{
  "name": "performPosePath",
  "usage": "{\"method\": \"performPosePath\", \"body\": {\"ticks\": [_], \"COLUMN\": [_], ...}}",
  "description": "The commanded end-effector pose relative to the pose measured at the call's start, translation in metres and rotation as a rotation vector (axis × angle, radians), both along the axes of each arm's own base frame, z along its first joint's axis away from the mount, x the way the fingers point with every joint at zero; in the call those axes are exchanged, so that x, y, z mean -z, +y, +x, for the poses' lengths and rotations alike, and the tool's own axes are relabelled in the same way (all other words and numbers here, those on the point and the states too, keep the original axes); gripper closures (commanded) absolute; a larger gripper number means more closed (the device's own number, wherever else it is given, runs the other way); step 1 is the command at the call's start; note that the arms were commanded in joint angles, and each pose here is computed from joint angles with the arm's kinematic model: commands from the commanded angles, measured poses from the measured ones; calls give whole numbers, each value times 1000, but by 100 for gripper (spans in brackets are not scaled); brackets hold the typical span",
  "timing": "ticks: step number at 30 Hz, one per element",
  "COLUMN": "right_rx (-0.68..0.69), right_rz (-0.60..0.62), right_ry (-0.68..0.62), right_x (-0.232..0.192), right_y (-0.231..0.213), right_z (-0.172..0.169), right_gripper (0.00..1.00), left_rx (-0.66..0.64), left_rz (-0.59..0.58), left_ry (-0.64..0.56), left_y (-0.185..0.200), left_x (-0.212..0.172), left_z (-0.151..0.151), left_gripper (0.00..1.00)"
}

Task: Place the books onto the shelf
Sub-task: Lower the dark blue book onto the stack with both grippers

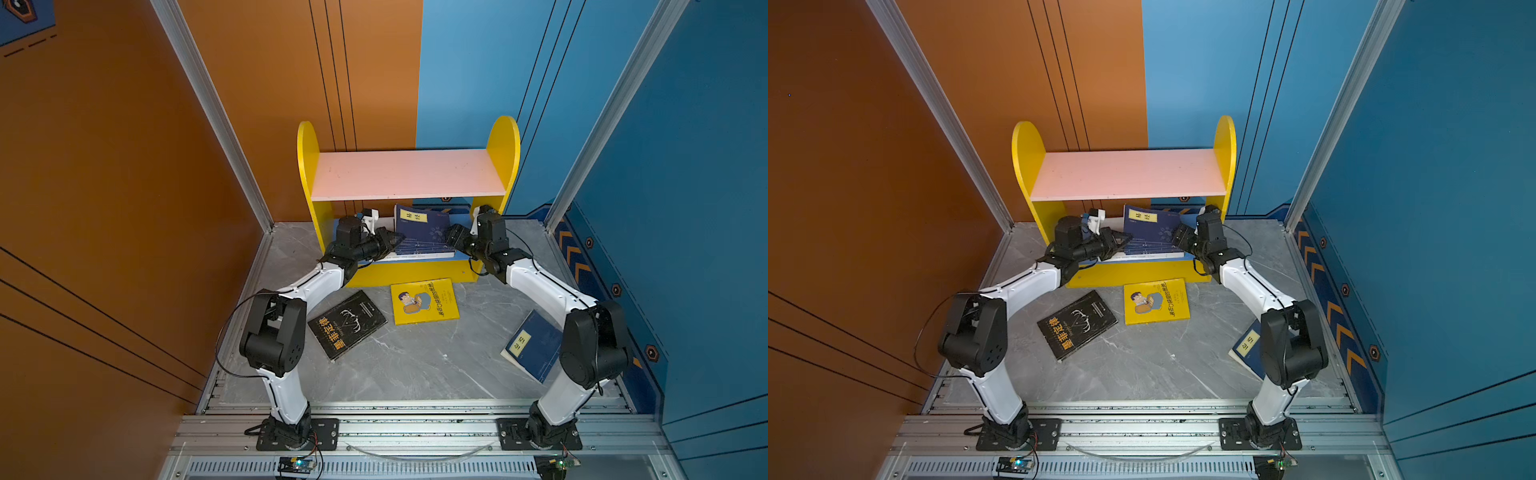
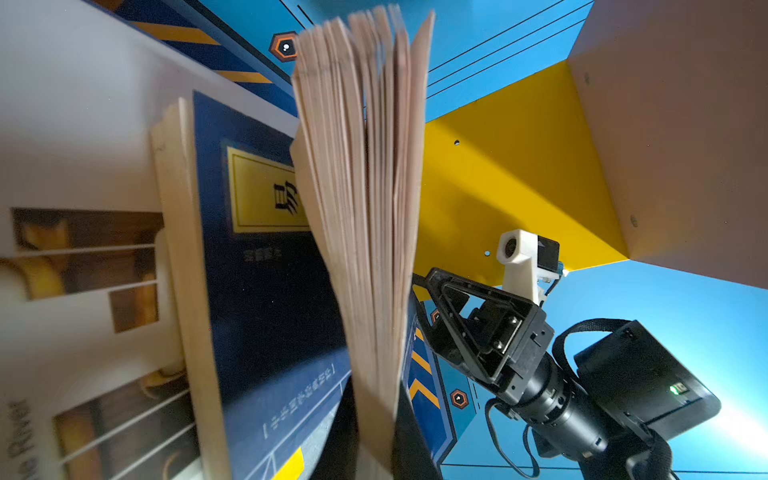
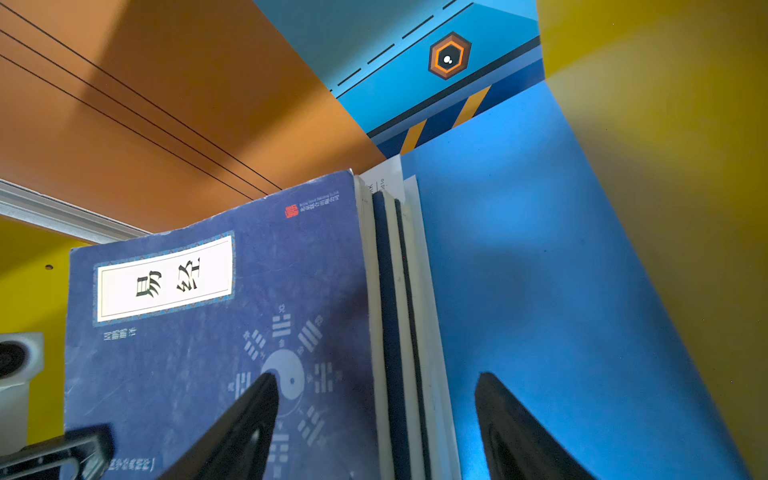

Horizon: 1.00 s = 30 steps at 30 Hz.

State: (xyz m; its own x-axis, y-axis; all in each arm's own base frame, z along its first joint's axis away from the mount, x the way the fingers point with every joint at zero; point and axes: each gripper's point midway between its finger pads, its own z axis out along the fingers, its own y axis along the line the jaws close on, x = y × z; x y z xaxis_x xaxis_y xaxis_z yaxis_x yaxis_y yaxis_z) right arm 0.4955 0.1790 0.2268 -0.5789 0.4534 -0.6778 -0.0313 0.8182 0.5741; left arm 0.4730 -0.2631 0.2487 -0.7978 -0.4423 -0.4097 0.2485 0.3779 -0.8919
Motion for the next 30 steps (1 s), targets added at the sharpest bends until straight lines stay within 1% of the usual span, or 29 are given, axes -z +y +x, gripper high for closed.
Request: {"method": "performPosePath", "body": {"ticks": [1, 13, 22, 25, 28, 30], "right_rx": [-7, -10, -7, -1, 7, 20], "right_rz": [30, 23, -32, -56, -85, -102], "right_ry": [-41, -29, -18, -14, -8, -3], "right_x": [-16, -10, 0, 3, 7, 11], "right_y": [8, 10, 10, 9, 7, 5], "right_z": [8, 11, 10, 10, 10, 10], "right_gripper": [24, 24, 25, 26, 27, 28], "left_rx": [-2, -8, -19, -20, -26, -28], "left_rz": [-19, -16, -12, -13, -13, -12], "left_ry": [-49, -36, -29, -25, -19, -16], "left_y": [0, -4, -4, -5, -4, -4], "left_x": [-17, -11, -8, -7, -6, -5], "left_z": [9, 8, 9, 8, 8, 8], "left_gripper": [100, 100, 100, 97, 93, 88]}}
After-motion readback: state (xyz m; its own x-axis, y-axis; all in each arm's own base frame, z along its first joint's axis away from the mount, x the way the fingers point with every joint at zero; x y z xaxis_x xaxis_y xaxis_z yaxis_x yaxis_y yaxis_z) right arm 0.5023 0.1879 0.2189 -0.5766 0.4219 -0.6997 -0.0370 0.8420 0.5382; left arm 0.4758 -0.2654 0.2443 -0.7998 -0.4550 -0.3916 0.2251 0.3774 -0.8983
